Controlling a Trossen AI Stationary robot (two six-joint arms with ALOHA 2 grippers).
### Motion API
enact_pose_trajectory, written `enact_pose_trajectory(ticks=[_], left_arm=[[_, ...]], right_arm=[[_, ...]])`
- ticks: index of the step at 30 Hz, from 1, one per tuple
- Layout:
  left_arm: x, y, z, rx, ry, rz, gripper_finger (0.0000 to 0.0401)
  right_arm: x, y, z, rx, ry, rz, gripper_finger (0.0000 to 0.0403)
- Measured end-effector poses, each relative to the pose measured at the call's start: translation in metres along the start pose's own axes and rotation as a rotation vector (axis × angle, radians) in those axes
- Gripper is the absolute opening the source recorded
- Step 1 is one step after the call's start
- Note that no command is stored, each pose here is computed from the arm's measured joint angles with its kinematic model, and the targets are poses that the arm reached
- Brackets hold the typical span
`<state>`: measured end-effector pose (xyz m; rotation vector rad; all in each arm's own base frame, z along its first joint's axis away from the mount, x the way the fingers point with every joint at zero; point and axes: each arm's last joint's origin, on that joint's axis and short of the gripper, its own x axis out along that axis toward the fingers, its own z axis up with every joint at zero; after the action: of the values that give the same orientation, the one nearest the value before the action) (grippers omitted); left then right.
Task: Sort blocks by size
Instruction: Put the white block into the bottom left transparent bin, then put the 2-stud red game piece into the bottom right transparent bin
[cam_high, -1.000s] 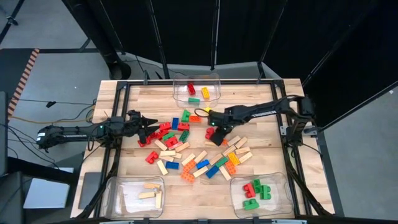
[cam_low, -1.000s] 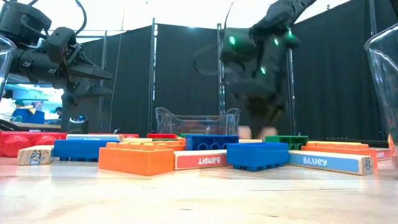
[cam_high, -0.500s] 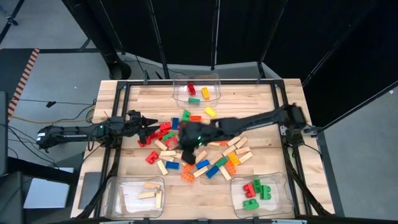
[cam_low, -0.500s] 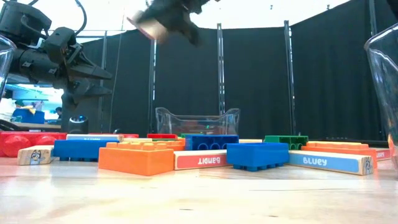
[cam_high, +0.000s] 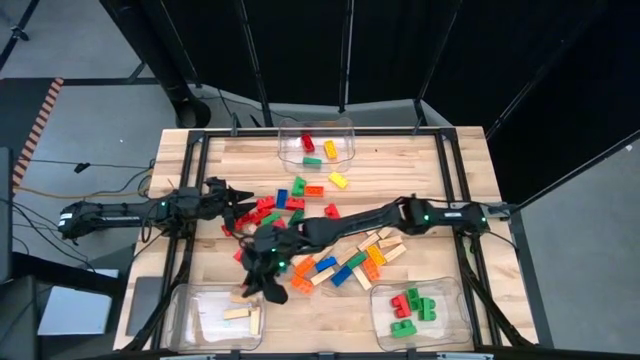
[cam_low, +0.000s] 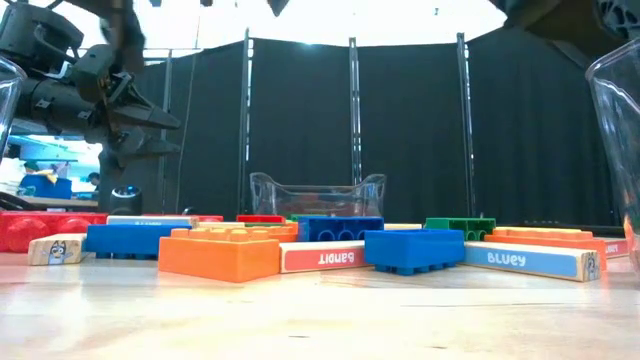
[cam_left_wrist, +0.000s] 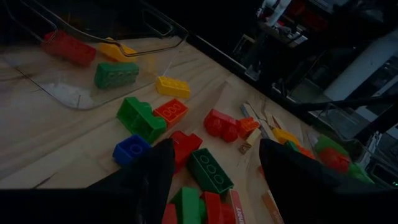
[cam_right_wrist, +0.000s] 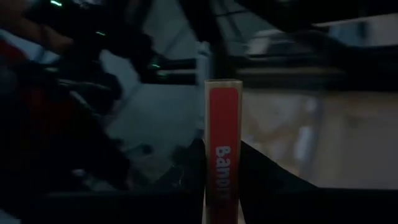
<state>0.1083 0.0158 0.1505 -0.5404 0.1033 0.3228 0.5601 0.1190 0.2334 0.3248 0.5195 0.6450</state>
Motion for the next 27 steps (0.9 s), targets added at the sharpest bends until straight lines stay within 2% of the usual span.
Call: enact_pose_trajectory(ticks=[2, 5, 10, 13, 15, 18, 20, 22, 27], left_arm=[[0.0, 0.0, 0.0, 0.0, 0.0, 0.0, 0.0245], [0.0, 0.0, 0.0, 0.0, 0.0, 0.0, 0.0245], [0.0, 0.0, 0.0, 0.0, 0.001, 0.0, 0.0245], [0.0, 0.0, 0.0, 0.0, 0.001, 0.0, 0.0245], [0.0, 0.0, 0.0, 0.0, 0.001, 0.0, 0.0245], [0.0, 0.0, 0.0, 0.0, 0.001, 0.0, 0.0245], [0.0, 0.0, 0.0, 0.0, 0.001, 0.0, 0.0245], [0.0, 0.0, 0.0, 0.001, 0.002, 0.0, 0.0245], [0.0, 0.0, 0.0, 0.0, 0.002, 0.0, 0.0245]], right_arm=[[0.005, -0.003, -0.006, 0.025, -0.02, 0.053, 0.0074], [0.009, -0.004, -0.011, 0.069, -0.006, 0.069, 0.0087], [0.009, -0.003, -0.009, 0.075, -0.014, 0.076, 0.0191], [0.008, -0.004, -0.008, 0.086, -0.014, 0.073, 0.0229], [0.004, -0.005, -0.006, 0.126, -0.005, 0.071, 0.0238], [-0.019, -0.006, 0.0, 0.226, 0.094, 0.049, 0.0236], [-0.045, -0.004, 0.006, 0.298, 0.191, -0.028, 0.023], [-0.074, -0.001, 0.007, 0.35, 0.301, -0.161, 0.0227], [-0.14, 0.008, -0.002, 0.388, 0.614, -0.657, 0.0226]])
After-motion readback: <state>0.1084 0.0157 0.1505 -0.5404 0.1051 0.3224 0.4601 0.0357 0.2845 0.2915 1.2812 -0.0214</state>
